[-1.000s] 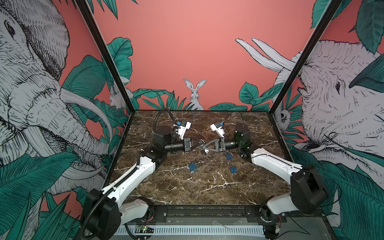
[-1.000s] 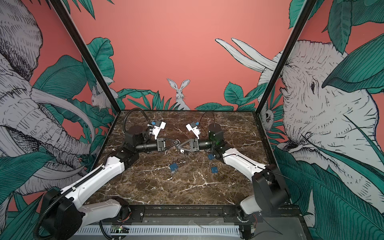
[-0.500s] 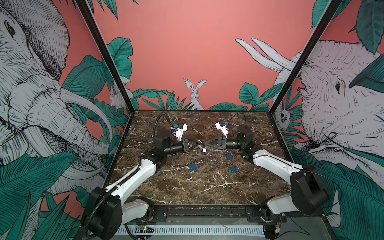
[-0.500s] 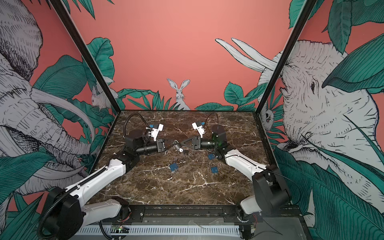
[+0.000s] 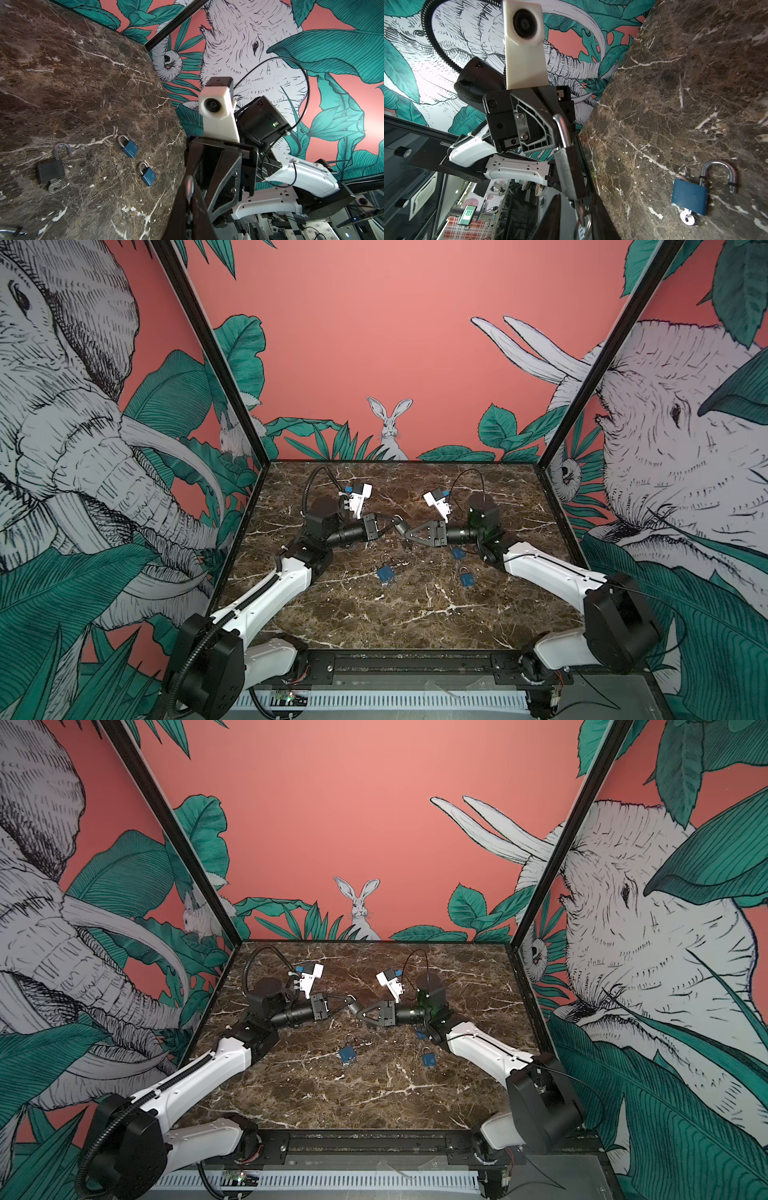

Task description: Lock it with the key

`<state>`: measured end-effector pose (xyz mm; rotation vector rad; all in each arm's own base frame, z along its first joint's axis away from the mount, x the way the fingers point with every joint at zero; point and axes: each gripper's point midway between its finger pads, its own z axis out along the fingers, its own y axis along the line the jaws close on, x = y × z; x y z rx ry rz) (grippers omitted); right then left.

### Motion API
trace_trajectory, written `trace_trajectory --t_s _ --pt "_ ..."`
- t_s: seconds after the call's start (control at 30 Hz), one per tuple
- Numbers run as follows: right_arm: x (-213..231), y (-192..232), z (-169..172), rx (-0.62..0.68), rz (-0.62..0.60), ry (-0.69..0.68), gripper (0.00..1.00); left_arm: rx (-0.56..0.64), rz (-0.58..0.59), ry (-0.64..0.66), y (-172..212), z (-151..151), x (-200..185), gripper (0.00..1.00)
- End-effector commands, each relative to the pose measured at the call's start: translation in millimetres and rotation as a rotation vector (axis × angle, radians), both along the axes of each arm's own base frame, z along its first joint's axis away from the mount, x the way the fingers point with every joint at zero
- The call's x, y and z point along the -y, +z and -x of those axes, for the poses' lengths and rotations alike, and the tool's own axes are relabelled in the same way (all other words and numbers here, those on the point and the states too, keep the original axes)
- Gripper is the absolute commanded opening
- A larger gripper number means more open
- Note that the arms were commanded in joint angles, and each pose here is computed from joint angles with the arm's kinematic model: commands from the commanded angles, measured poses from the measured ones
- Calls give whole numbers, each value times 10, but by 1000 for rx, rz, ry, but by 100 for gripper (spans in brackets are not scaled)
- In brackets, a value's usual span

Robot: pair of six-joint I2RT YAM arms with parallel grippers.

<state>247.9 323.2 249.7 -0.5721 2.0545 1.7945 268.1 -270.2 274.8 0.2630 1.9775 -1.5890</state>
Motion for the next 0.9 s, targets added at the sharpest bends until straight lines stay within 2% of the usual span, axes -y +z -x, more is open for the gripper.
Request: trace_trajectory --t_s 0.0,0.07,0.13,0.17,0.37,0.6,0.73,0.87 --pt "-57 140 -15 56 -28 13 18 61 35 12 198 -42 0 0" --pt "-68 124 0 53 -26 19 12 61 38 19 203 -55 -3 0" --pt "-68 108 9 47 -24 21 1 63 38 29 213 -67 -13 0" --pt "-65 81 11 40 -20 20 0 64 38 35 214 -76 -22 0" --pt "-40 27 58 7 -36 17 0 79 61 92 310 -182 -157 0" --pt "24 -49 146 -18 -34 7 0 104 87 96 466 -238 -271 0" --pt "99 -111 135 -7 7 -33 0 80 53 61 362 -201 -243 0" --pt "296 -216 6 18 107 -134 0 16 -25 26 36 -128 -208 0"
